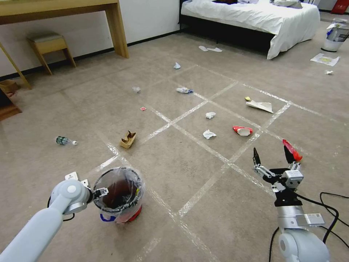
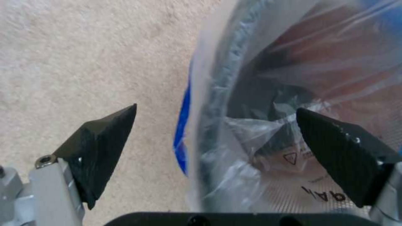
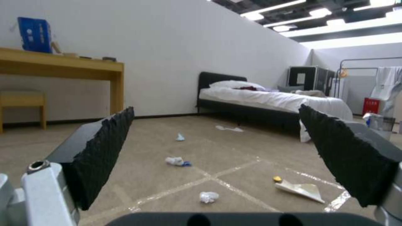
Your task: Pick up the trash bin and place the garbage on the floor into it.
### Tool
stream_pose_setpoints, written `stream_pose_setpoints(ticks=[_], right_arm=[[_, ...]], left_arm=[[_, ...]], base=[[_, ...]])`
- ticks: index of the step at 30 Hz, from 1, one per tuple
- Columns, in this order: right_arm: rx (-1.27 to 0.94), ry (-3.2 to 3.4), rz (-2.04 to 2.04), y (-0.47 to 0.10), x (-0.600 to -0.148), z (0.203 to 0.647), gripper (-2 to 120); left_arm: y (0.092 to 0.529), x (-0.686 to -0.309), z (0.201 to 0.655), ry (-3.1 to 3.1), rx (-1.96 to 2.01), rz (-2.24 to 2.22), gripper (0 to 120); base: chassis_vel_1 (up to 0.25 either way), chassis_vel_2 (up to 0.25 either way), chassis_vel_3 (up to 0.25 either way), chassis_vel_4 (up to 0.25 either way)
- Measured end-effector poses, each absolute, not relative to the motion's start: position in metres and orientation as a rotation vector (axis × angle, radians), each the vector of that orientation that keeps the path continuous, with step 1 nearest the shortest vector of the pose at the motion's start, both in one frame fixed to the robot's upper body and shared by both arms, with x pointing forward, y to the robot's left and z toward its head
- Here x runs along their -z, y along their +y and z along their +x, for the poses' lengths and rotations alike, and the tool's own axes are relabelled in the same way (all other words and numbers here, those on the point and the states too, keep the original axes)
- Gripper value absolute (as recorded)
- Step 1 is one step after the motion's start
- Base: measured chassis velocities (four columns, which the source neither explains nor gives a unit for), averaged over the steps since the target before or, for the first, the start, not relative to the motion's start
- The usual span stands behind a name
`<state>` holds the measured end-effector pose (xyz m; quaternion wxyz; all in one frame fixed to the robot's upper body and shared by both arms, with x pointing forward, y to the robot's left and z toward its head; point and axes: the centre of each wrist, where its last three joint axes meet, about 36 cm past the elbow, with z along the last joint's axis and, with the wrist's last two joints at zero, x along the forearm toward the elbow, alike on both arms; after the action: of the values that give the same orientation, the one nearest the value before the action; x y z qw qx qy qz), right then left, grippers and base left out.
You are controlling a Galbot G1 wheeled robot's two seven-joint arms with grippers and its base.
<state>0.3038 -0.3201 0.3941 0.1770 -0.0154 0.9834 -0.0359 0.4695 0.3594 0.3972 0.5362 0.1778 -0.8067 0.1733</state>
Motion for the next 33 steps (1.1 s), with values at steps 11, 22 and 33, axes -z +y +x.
stream_pose_setpoints(ticks=[11,22,33], right_arm=[[0.097,2.788,-0.037,-0.321,-0.39,0.309,100],[0.084,2.798,-0.04,-0.32,-0.384,0.317,100],[0.083,2.797,-0.038,-0.321,-0.386,0.317,100]], left_arm=[[0.354,-0.384,0.486,-1.885,-0.407,0.439,98],[0.356,-0.386,0.486,-1.894,-0.405,0.457,57],[0.353,-0.386,0.479,-1.89,-0.397,0.454,19]], base=[[0.0,0.0,0.0,0.0],[0.0,0.0,0.0,0.0],[0.0,0.0,0.0,0.0]])
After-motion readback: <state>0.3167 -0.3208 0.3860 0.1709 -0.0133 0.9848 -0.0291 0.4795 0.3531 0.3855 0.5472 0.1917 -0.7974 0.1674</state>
